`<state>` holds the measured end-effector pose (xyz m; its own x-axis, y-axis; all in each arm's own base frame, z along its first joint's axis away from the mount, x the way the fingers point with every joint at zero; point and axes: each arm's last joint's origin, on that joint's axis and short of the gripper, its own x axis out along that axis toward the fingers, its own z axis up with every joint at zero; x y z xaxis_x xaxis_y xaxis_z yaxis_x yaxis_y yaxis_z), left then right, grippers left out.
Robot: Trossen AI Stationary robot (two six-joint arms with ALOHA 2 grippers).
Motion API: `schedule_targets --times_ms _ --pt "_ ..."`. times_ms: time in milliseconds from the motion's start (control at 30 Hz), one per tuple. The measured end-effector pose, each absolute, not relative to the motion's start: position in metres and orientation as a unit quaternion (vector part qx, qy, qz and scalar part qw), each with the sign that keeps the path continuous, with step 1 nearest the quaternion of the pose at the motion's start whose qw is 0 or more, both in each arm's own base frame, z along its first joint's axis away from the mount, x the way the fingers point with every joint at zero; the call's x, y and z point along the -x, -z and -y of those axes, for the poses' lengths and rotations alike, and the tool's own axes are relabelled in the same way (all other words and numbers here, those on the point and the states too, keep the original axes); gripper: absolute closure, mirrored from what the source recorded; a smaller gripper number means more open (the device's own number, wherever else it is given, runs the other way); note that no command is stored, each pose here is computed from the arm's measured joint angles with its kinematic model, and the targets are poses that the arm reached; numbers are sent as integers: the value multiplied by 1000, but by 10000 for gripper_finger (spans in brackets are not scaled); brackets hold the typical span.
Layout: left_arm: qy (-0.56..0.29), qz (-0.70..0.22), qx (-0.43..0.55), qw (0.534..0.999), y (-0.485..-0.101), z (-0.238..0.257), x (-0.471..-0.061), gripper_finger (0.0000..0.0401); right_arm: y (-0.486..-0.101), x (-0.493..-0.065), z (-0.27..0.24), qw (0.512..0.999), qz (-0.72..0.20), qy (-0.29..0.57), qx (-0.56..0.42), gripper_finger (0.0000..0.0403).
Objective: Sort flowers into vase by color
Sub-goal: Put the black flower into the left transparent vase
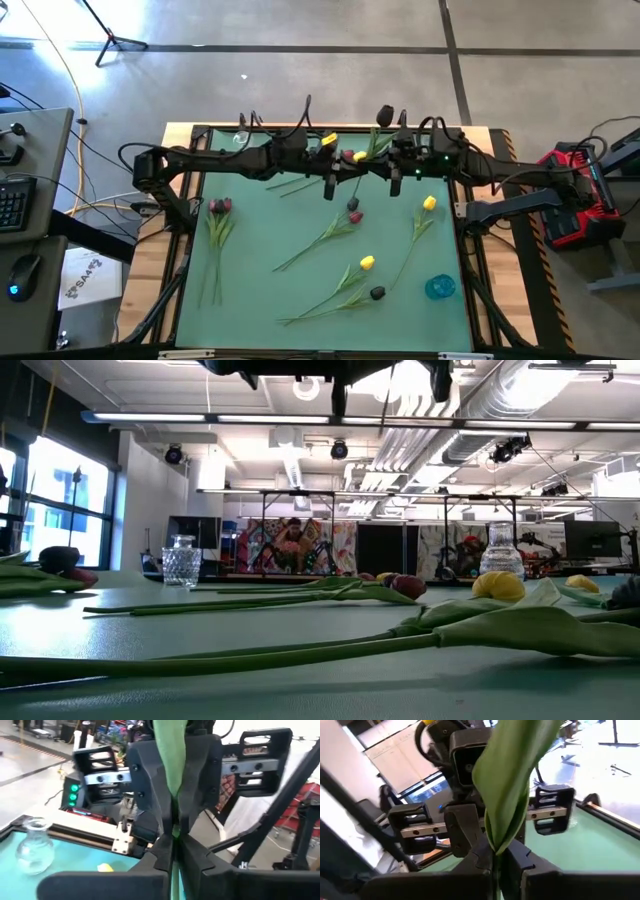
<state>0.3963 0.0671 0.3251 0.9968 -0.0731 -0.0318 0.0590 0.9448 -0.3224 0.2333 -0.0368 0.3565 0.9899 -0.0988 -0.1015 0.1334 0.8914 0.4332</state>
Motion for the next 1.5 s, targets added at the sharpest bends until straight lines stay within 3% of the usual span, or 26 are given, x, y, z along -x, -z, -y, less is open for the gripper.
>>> schedule_targets --times_ms 267,533,767,933,1200,1500 --pt "-1 -7 139 990 -330 -77 -392 400 -359 -227 34 975 -37 68 -206 331" --pt "-125 2 103 987 -348 -103 -370 400 -360 -197 36 942 -49 182 -277 281" --pt "-214 11 100 972 -359 -145 -329 401 -360 -191 27 938 -58 184 -287 285" --pt "-256 7 94 962 -345 -160 -290 401 -349 -194 22 932 -103 209 -279 297" --pt "-317 16 21 948 -325 -163 -226 401 -333 -214 18 925 -145 219 -276 320" --pt "-393 4 16 920 -303 -172 -177 401 -321 -241 27 922 -141 228 -278 325"
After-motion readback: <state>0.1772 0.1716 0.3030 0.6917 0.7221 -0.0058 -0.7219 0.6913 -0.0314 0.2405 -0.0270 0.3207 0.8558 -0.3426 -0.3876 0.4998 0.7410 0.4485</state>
